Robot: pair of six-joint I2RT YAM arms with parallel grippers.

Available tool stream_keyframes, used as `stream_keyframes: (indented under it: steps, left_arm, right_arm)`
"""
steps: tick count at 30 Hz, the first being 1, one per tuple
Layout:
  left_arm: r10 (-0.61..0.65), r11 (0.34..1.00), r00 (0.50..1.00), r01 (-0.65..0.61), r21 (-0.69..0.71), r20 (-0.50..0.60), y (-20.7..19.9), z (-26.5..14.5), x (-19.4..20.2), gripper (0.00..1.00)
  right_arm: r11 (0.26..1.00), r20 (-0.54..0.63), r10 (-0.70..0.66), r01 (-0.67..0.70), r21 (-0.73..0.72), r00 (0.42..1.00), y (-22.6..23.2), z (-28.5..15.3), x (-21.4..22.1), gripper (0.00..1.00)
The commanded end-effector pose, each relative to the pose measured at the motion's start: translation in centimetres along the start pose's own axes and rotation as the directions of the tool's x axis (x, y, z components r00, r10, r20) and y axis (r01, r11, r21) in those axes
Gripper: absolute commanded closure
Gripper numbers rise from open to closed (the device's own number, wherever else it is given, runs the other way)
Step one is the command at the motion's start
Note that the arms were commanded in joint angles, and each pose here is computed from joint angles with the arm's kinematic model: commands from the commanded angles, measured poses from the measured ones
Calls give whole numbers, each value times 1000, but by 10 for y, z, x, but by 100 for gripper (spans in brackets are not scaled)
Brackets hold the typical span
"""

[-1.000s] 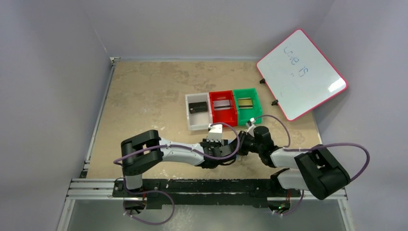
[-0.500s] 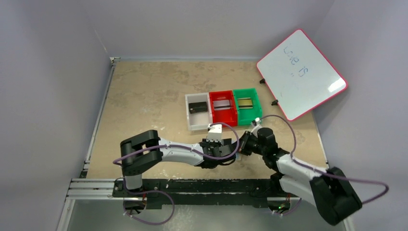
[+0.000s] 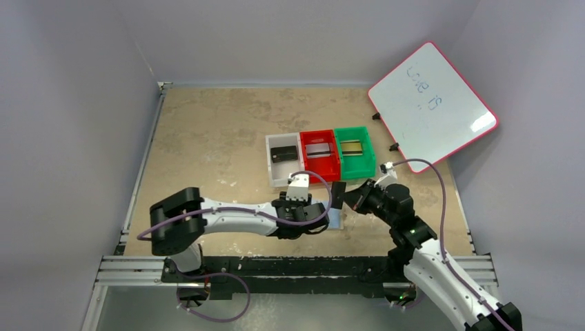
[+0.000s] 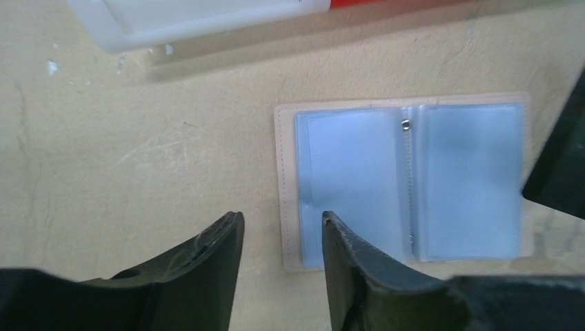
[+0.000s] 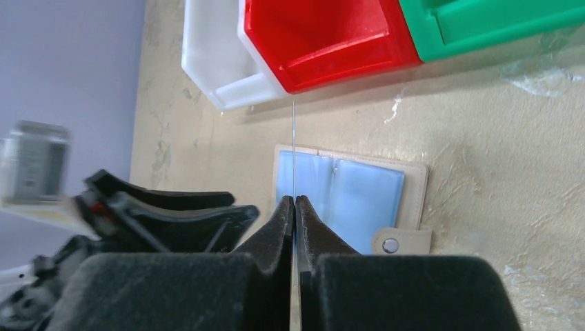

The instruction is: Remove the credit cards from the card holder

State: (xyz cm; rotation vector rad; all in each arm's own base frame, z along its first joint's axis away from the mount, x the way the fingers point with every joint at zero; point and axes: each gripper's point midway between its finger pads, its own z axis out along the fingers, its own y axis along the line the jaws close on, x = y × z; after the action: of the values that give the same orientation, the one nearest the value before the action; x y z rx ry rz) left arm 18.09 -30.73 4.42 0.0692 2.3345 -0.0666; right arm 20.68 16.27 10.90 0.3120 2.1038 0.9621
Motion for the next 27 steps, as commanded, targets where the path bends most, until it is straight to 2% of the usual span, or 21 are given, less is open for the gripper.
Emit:
stream_keyframes:
  steps: [1,4,10,13,16,18,19,20,21,22,27]
  left_arm:
    - [-48,999,992,48,7,119,14,-33,-55,50]
    - [-54,998,987,57,-15,150,34,-42,-77,42]
    - [-123,984,976,143,-106,178,106,-44,-113,40]
    - [-184,966,964,214,-146,193,152,-43,-125,35]
    - [-266,939,948,296,-174,176,196,-39,-129,29]
    - [-309,918,937,338,-206,160,222,-35,-126,27]
    - [-326,908,932,355,-220,157,231,-34,-125,27]
    - [-339,901,927,369,-230,159,236,-34,-125,26]
    - [-344,900,925,373,-224,160,236,-35,-126,26]
    - [-344,898,925,374,-231,160,237,-35,-125,26]
    - [-360,876,917,396,-274,172,246,-36,-119,26]
  right_arm:
    - [991,86,-111,117,-66,990,28,-5,-30,100]
    - [967,154,-204,223,-119,967,48,-4,-49,100]
    - [878,287,-342,413,-243,895,96,-2,-79,100]
    - [817,310,-455,530,-226,834,106,10,-90,100]
    - [736,294,-596,655,-172,747,113,33,-96,100]
    - [640,290,-706,758,-127,646,122,48,-95,100]
    - [565,295,-768,818,-109,569,129,55,-92,100]
    - [475,299,-823,874,-102,483,137,62,-86,100]
    - [355,301,-881,931,-88,365,144,68,-80,100]
    - [278,298,-911,958,-68,285,150,74,-77,100]
    - [54,222,-974,998,13,49,151,113,-80,100]
